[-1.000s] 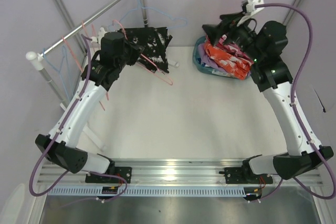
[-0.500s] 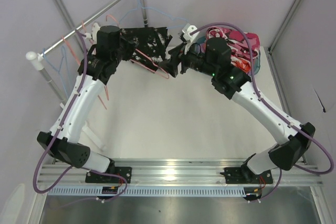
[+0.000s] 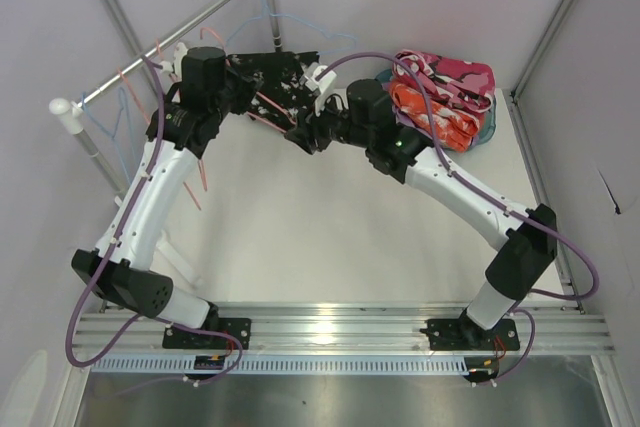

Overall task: Remove the trousers from the hanger
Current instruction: Pass the hanger from the left arm to the right

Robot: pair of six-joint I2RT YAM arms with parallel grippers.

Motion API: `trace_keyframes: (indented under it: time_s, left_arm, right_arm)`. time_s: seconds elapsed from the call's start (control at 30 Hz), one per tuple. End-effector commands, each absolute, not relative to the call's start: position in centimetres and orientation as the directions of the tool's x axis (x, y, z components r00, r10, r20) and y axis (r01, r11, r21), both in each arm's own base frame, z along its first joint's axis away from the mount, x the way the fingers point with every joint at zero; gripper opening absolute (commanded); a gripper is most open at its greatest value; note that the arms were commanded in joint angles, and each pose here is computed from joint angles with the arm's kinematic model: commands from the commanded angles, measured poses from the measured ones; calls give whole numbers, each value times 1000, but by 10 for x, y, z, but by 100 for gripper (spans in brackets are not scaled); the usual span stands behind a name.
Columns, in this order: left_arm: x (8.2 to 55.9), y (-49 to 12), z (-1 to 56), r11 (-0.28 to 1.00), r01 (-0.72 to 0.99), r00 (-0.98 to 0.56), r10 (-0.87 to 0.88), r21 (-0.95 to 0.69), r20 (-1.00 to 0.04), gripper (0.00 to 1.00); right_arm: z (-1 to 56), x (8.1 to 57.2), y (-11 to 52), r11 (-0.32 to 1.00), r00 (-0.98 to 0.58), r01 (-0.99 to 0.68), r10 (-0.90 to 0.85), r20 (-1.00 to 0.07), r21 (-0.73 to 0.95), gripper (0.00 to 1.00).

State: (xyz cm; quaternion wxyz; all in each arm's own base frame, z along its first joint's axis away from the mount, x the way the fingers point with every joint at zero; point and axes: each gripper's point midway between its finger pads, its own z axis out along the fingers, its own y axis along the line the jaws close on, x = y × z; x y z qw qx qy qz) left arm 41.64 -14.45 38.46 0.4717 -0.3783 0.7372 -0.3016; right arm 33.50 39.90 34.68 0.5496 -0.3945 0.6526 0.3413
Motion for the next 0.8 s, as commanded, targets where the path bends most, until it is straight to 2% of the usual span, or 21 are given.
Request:
trace_keyframes:
  time_s: [0.0,0.1,0.17,0.27,0.37,0.43,0.6,0.67,0.7,0.77]
  left_arm:
    - [418,-144,415,504,-207,-240,-857,-839,-456,0]
    - [418,-146,414,503,-205,-247,-857,-839,-453,0]
    - [417,-146,413,500,-207,-252,-858,-841,-448,0]
    - [414,-146,411,485,-207,-248,-866,-850,-434,0]
    - [412,-145,413,482,-201,-243,-868,-853,-433,0]
    - [410,-143,413,480,-202,-240,-869,-854,-432,0]
    - [407,-143,417,473,-196,-237,-873,-859,-426,0]
    - [406,-142,415,475,-202,-236,-873,-857,-428,0]
    - [406,-141,414,476,-207,-236,-872,-855,-429,0]
    - [406,-141,413,480,-210,-236,-871,-852,-432,0]
  right_arm:
    - [384,338,402,461,-9,-887,-77,-997,-28,46]
    - [385,337,407,453,-9,-891,-69,-998,-24,34]
    - [385,338,409,454,-9,-891,-68,-998,-23,31]
    - [382,338,414,453,-10,-891,-74,-997,-25,22]
    - [376,338,419,449,-25,-893,-92,-995,-19,23]
    - [373,338,423,448,-27,-894,-95,-995,-19,29]
    - [372,338,427,447,-14,-894,-98,-995,-31,29]
    - [371,339,429,445,-14,-895,-101,-995,-33,20]
    - [369,340,429,446,-18,-894,-106,-994,-32,2]
    - [373,340,430,448,-13,-893,-104,-995,-35,0]
